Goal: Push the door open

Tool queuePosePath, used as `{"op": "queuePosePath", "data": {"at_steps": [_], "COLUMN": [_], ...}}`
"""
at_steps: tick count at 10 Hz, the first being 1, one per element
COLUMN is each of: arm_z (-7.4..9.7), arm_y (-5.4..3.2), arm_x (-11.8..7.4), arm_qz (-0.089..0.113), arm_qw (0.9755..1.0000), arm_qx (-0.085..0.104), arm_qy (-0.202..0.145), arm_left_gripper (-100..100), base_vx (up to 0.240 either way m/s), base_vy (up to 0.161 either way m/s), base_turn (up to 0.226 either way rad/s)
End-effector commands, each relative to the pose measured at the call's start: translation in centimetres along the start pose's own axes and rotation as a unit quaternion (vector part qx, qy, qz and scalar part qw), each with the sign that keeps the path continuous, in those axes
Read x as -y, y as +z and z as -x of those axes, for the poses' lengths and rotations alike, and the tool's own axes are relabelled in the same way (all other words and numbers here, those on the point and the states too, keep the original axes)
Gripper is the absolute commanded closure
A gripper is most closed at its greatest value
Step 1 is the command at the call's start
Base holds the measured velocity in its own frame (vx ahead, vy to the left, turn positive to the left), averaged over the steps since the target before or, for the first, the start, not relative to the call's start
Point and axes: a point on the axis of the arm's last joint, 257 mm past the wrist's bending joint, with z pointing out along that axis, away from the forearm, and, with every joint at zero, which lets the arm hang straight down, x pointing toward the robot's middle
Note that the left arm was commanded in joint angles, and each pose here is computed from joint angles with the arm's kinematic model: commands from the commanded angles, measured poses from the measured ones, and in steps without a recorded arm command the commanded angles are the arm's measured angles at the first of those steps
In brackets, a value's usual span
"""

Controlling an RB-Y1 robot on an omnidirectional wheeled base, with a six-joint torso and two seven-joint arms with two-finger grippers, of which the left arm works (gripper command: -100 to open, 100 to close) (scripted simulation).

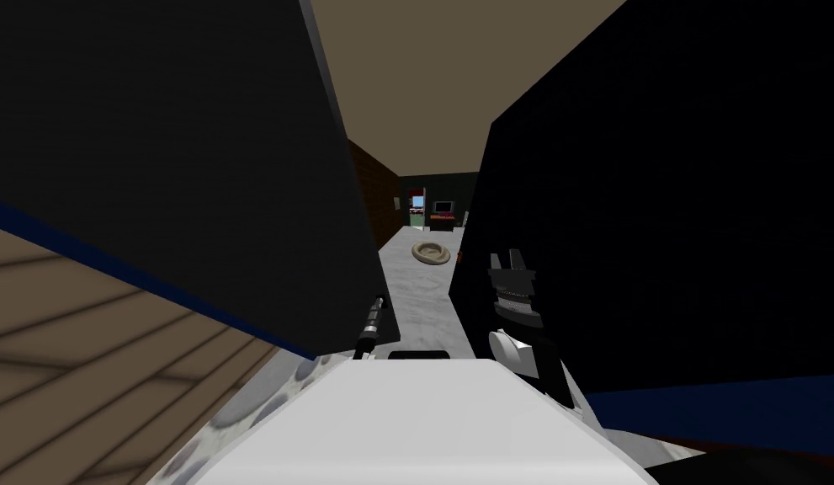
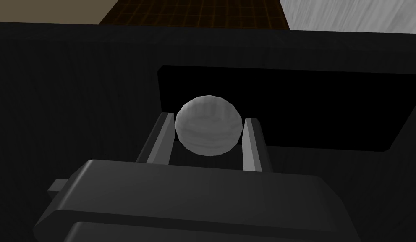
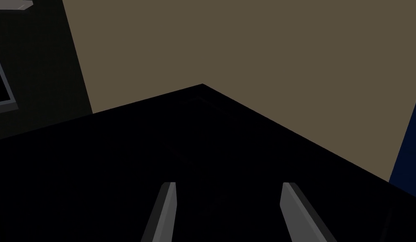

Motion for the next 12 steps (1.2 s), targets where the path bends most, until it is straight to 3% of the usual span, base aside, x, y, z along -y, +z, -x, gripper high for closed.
{"op": "queuePosePath", "data": {"at_steps": [1, 12], "arm_z": [0.1, 6.7], "arm_y": [0.10, 0.05], "arm_x": [0.2, 0.2], "arm_qz": [-0.003, 0.001], "arm_qw": [1.0000, 0.9981], "arm_qx": [0.000, 0.060], "arm_qy": [0.000, 0.016], "arm_left_gripper": [100, 100], "base_vx": [0.000, 0.165], "base_vy": [0.000, -0.026], "base_turn": [0.000, 0.037]}}
